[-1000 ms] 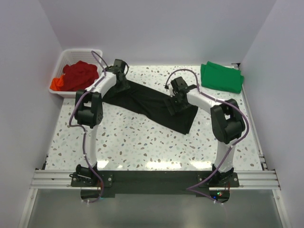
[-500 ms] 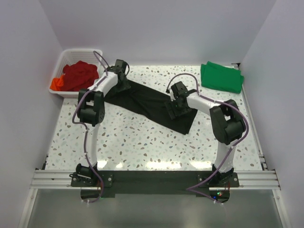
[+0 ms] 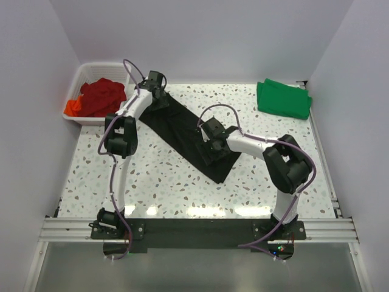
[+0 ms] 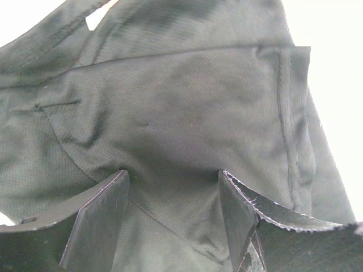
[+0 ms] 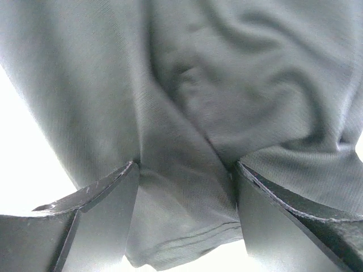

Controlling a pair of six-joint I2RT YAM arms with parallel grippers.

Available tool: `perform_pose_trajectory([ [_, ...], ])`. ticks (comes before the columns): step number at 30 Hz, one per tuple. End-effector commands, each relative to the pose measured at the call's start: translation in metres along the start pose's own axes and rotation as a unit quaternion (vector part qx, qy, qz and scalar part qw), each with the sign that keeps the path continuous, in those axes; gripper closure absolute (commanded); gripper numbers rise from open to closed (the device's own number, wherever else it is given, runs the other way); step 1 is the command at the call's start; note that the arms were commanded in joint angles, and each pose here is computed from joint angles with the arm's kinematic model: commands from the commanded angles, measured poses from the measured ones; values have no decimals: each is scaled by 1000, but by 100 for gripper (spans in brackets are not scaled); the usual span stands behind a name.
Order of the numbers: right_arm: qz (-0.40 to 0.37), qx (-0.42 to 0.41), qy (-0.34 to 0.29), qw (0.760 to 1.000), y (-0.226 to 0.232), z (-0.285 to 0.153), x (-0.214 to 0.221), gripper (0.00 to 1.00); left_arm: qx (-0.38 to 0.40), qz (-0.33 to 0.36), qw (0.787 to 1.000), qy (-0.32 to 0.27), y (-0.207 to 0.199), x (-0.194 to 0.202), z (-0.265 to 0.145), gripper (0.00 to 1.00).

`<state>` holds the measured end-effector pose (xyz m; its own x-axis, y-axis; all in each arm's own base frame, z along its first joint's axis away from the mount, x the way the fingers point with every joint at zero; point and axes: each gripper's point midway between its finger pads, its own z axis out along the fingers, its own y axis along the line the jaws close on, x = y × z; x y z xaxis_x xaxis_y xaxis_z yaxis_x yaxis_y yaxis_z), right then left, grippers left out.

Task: Fold and stack the t-shirts
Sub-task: Fold the tshirt

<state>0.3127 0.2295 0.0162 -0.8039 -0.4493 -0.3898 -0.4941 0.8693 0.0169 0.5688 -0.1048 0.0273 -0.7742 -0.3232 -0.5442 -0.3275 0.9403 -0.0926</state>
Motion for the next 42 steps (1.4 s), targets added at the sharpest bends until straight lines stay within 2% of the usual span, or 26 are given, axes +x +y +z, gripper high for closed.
perform_pose_trajectory([
  [1, 1, -61, 114, 992, 56, 0, 67, 30, 34, 14, 999, -18, -10, -17, 12, 30],
  [10, 5, -82, 128, 988, 105, -13, 104, 30, 64, 20, 997, -48, -16, -42, 15, 27],
  [19, -18, -118, 108, 987, 158, -35, 109, 30, 98, 34, 993, -55, -29, -43, 26, 25],
  [23, -43, -94, 80, 991, 164, -53, 97, 30, 108, 35, 991, -67, -33, -53, 14, 24],
  [25, -51, -83, 59, 993, 161, -65, 83, 30, 117, 33, 989, -84, -35, -65, -5, 24],
  [30, -68, -68, -39, 995, 160, -115, 21, 28, 138, 35, 981, -129, -41, -97, -57, 24],
  [34, -78, -8, -109, 991, 141, -146, -23, 26, 138, 29, 980, -142, -35, -108, -102, 24],
  [37, -48, 25, -160, 986, 119, -160, -69, 24, 129, 23, 982, -134, -25, -99, -123, 24],
  [40, 27, 36, -190, 981, 78, -157, -116, 24, 113, 16, 987, -117, -12, -81, -140, 24],
  [41, 62, 42, -205, 976, 52, -161, -138, 24, 108, 15, 988, -110, -10, -73, -144, 24],
  [42, 85, 51, -202, 974, 38, -149, -147, 24, 92, 14, 991, -97, -1, -61, -150, 24],
])
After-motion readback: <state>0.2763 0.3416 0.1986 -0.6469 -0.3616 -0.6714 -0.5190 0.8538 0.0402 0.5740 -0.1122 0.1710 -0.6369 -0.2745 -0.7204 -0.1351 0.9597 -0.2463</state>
